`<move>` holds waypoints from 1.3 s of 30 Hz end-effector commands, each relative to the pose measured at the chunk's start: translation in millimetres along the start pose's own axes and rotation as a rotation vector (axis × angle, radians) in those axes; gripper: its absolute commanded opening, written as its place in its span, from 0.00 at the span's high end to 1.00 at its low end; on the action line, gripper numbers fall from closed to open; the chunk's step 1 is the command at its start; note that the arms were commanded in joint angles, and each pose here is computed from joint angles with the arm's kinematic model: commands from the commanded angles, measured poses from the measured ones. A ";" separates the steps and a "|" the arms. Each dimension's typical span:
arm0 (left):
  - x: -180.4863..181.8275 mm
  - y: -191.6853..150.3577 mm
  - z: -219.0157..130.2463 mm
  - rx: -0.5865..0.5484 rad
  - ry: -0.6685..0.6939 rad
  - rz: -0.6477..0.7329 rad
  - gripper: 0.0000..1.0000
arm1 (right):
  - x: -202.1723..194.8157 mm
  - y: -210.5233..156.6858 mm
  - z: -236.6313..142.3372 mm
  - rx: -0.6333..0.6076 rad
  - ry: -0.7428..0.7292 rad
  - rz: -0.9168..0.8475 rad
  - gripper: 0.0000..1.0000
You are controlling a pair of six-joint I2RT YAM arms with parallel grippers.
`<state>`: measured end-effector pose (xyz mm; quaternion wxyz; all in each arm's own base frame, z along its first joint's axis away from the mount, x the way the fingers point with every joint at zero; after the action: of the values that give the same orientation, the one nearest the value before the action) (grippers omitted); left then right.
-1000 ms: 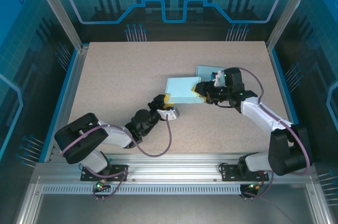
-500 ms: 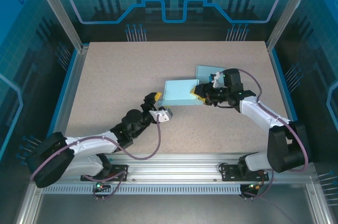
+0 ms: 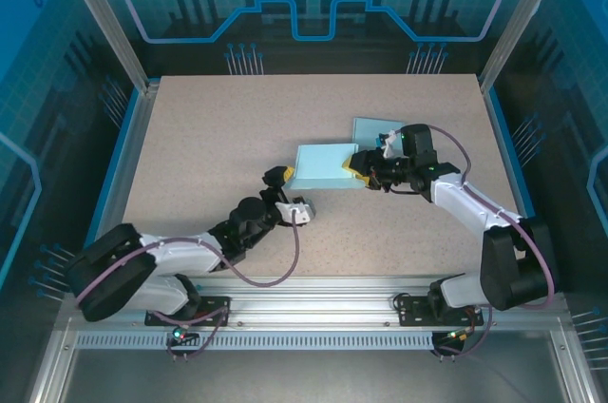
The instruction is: Fold the paper box
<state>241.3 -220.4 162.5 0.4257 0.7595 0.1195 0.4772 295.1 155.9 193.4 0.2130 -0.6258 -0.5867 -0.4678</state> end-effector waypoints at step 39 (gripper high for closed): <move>19.3 17.7 4.2 0.083 0.099 0.125 0.83 | 0.7 6.2 -32.0 -0.049 -0.075 -0.053 0.12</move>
<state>259.7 -227.4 181.5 0.3384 0.7342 0.0757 0.5838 292.5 143.9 205.8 0.1869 -0.6171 -0.6021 -0.4709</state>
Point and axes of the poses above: each hand's point on the last joint's axis, 136 mm out from that joint toward the fingers, its own z axis out along the fingers, its own x axis along the line the jaws close on, y = z × x, the point moved 6 cm from there along -z, back along the fingers, and after that the axes turned 15 degrees about -z, right-handed, at the moved point
